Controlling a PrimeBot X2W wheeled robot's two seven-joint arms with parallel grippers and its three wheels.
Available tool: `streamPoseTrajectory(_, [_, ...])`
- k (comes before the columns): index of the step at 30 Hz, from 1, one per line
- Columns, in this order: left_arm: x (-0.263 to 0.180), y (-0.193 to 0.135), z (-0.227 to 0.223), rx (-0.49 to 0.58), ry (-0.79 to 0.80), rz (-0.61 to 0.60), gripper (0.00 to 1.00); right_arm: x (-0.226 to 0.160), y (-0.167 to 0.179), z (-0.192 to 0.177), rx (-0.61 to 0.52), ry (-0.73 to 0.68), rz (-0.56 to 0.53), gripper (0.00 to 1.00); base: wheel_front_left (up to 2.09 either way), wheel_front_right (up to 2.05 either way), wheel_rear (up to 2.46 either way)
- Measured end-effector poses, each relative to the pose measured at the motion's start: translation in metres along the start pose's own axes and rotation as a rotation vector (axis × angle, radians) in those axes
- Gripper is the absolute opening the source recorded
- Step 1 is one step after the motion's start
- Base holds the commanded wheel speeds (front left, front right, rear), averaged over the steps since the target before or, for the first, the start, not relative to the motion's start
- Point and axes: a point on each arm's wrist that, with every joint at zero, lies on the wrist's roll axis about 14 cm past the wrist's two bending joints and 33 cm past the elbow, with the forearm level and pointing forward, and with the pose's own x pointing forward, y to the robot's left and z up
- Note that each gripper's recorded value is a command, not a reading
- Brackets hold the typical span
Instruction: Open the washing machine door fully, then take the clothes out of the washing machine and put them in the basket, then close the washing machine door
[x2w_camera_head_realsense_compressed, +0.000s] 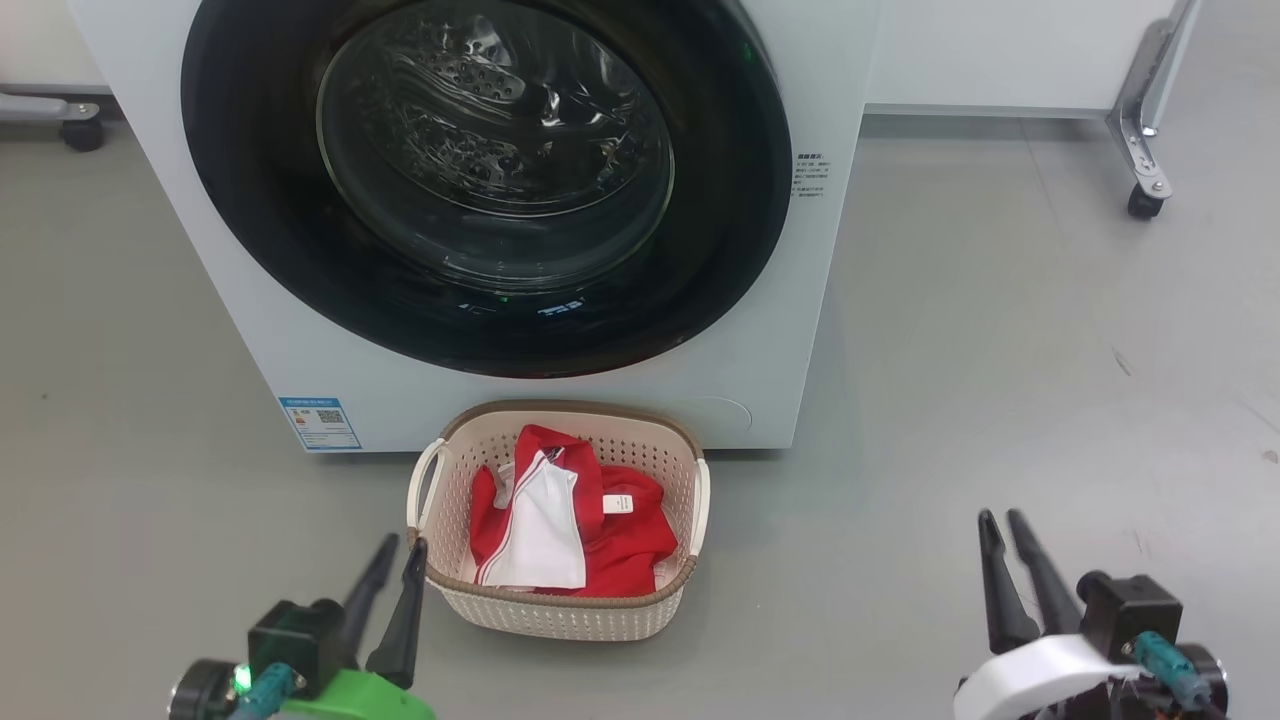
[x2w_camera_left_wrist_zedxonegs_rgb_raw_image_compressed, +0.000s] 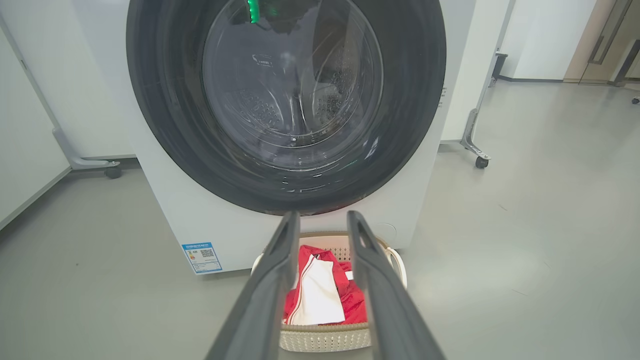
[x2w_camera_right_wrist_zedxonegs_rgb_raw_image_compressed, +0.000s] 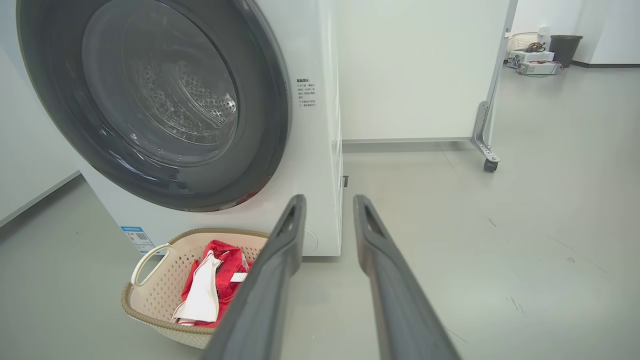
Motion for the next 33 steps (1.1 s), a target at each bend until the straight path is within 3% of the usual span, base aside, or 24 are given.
streamPoseTrajectory(9, [-0.005,0.000,-0.016,-0.072,0.045,0.012,0.00,-0.007,-0.006,-0.016,0.057,0.054,-0.027,0.00,0.00,0.00,0.00])
streamPoseTrajectory(33, [0.001,0.015,-0.019,-0.389,0.072,0.076,0.00,-0.004,-0.030,-0.019,0.392,0.093,-0.116,0.00,0.00,0.00,0.00])
